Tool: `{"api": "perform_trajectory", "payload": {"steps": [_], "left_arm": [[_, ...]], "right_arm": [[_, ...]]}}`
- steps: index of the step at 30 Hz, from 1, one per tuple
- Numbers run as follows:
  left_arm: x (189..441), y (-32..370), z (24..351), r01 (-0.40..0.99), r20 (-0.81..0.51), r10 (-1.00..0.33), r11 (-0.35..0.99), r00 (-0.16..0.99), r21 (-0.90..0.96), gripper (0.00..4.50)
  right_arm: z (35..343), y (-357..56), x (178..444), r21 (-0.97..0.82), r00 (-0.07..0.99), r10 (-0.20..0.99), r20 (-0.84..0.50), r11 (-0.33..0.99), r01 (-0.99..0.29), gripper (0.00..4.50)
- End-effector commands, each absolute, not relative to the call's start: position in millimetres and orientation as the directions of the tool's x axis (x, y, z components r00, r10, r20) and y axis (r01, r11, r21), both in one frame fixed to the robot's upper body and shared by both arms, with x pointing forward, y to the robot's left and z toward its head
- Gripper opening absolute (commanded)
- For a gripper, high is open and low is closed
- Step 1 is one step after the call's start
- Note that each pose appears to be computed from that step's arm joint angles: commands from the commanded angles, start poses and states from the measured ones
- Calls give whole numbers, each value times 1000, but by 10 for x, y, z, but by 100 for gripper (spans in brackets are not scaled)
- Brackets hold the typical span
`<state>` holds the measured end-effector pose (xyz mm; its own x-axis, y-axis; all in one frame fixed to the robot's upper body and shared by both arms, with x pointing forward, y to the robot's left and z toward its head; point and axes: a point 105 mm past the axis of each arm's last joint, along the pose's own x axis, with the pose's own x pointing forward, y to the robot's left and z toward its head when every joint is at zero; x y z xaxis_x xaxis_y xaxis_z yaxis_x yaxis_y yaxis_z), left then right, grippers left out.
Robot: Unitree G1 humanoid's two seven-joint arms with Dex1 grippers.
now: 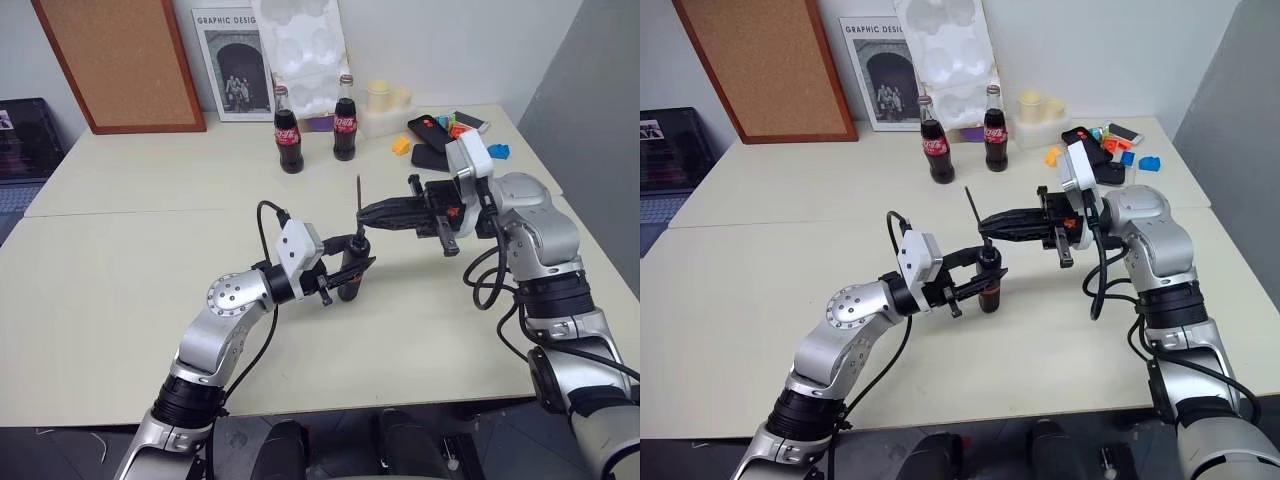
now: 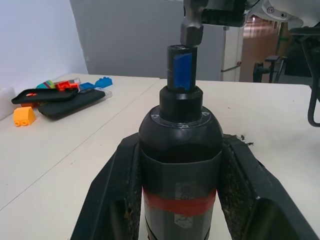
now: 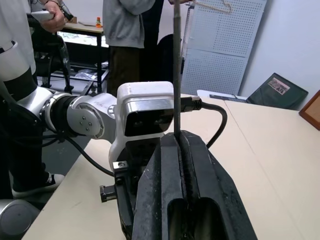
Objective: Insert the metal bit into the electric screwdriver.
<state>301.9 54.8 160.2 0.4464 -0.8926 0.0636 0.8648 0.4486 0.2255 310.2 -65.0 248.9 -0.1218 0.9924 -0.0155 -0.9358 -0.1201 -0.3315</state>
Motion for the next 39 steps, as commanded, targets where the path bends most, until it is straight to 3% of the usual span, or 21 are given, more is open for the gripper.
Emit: {"api": "perform_trajectory", "payload": {"steps": [1,16,26,33,39], "left_arm": [[3051,656,1330,865,-44,-873,472,485,171,166],[3065,669,1324,863,-47,-871,476,489,170,166],[3059,665,1332,864,-46,-873,472,486,174,166],[3052,659,1343,865,-43,-875,468,482,180,166],[3060,671,1357,861,-35,-872,475,488,182,166]], "right_arm": [[2527,-652,3070,-357,-135,990,-33,-138,-924,0],[2488,-655,3004,-318,-164,985,-59,-175,-932,0],[2413,-651,3185,-290,-72,979,-190,-126,-949,0],[2470,-657,3195,-266,-123,959,-256,-192,-945,0],[2576,-682,3213,-258,-155,963,-222,-212,-943,0]]}}
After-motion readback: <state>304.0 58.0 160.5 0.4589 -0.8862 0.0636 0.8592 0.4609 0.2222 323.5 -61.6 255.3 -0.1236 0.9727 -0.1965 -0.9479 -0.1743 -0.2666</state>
